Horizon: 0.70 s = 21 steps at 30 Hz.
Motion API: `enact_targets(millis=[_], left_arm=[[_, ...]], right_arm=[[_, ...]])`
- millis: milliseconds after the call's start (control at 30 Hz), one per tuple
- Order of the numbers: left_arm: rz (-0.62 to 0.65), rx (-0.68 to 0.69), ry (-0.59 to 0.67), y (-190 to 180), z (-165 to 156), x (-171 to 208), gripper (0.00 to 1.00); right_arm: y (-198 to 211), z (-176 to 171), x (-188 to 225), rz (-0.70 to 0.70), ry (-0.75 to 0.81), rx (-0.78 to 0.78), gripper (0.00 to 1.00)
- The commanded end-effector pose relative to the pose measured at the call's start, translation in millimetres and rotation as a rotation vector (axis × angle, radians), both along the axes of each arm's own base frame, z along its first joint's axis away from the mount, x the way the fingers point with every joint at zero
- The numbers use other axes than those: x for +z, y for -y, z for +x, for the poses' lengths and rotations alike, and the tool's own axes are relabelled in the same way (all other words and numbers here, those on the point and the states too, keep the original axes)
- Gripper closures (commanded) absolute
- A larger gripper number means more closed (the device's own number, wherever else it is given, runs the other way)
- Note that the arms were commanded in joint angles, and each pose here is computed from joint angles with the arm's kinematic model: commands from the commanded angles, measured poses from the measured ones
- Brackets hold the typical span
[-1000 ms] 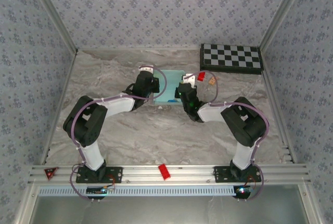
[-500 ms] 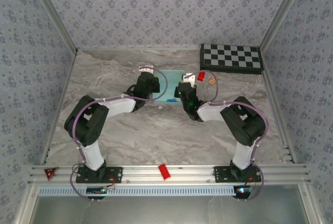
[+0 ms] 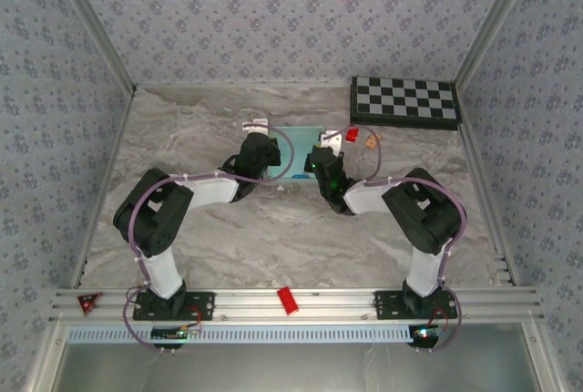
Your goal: Fold the paper box
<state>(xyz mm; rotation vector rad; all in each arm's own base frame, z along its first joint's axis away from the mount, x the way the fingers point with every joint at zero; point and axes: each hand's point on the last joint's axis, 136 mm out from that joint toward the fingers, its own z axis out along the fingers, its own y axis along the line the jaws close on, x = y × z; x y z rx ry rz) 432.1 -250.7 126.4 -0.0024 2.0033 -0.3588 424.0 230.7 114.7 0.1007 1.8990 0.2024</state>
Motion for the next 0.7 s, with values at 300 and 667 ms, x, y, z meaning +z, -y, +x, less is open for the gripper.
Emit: enact_targets(millis=[300,667], left_arm=[[0.003,0.012,-0.029,5,-15,-14,0.82],[0.008,0.004,-0.035,7,-24,-18,0.84]], right_arm=[[-3,-8,-3,0.043,0.038,-0.054,0.96],[-4,-20,-8,0.023,0.039,-0.067,0.96]])
